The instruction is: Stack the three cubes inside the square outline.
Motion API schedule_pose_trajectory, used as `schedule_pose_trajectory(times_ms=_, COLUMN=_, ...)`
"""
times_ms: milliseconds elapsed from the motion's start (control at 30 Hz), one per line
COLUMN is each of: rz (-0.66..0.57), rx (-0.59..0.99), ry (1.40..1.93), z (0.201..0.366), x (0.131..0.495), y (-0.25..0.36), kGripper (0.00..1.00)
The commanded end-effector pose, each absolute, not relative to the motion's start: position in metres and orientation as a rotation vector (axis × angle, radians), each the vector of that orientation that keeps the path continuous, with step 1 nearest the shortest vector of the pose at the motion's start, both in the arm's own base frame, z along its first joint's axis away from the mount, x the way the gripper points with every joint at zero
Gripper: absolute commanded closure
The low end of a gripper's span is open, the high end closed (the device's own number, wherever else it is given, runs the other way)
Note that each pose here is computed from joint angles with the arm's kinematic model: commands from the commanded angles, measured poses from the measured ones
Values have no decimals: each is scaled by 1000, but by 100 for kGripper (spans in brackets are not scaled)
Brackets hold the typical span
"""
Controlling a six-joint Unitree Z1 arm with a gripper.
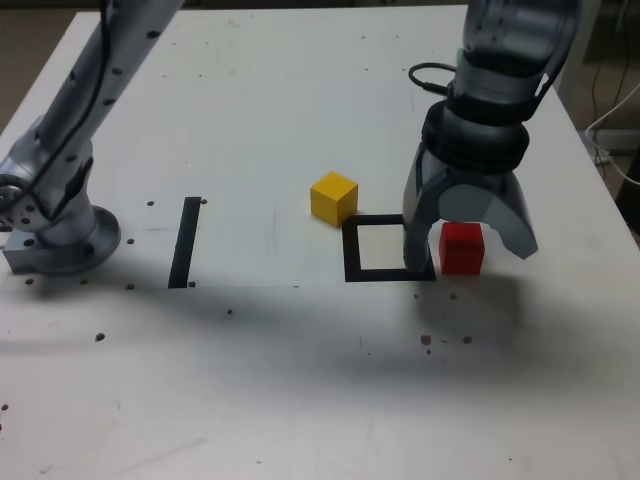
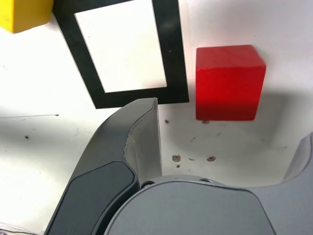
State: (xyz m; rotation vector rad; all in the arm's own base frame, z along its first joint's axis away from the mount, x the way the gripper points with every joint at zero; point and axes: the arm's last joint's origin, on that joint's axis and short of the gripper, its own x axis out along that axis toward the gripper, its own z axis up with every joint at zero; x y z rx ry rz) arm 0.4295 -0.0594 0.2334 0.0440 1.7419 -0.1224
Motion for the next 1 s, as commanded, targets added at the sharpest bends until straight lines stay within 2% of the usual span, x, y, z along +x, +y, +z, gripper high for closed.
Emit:
schedule_pose_trajectory(times_ms=0, rz=-129, rx=35, ry=1744, z=229, x=434, y=-56, kGripper=5)
schedule_pose_trajectory(times_ms=200, rz=-143, rx=14, ry=1768, z=216, x=440, y=-46, kGripper=8)
schedule_pose_trajectory(times_ms=367, rz=-151, rx=0, ry=1793, z=205, x=443, y=-40, kGripper=16)
schedule_pose_trajectory(times_ms=533, rz=-151, rx=-3, ry=1798, z=201, x=446, y=-40, kGripper=31)
schedule_pose_trajectory(times_ms=667, rz=-143, rx=-1, ry=1802, z=202, x=447, y=-40, kGripper=52)
schedule_pose_trajectory(times_ms=767, rz=-135, rx=3, ry=1806, z=202, x=446, y=-39, kGripper=64)
schedule_pose_trajectory(times_ms=833, rz=-131, rx=7, ry=1809, z=203, x=446, y=-39, kGripper=68)
schedule_pose_trajectory(times_ms=967, rz=-127, rx=9, ry=1819, z=203, x=445, y=-38, kGripper=69)
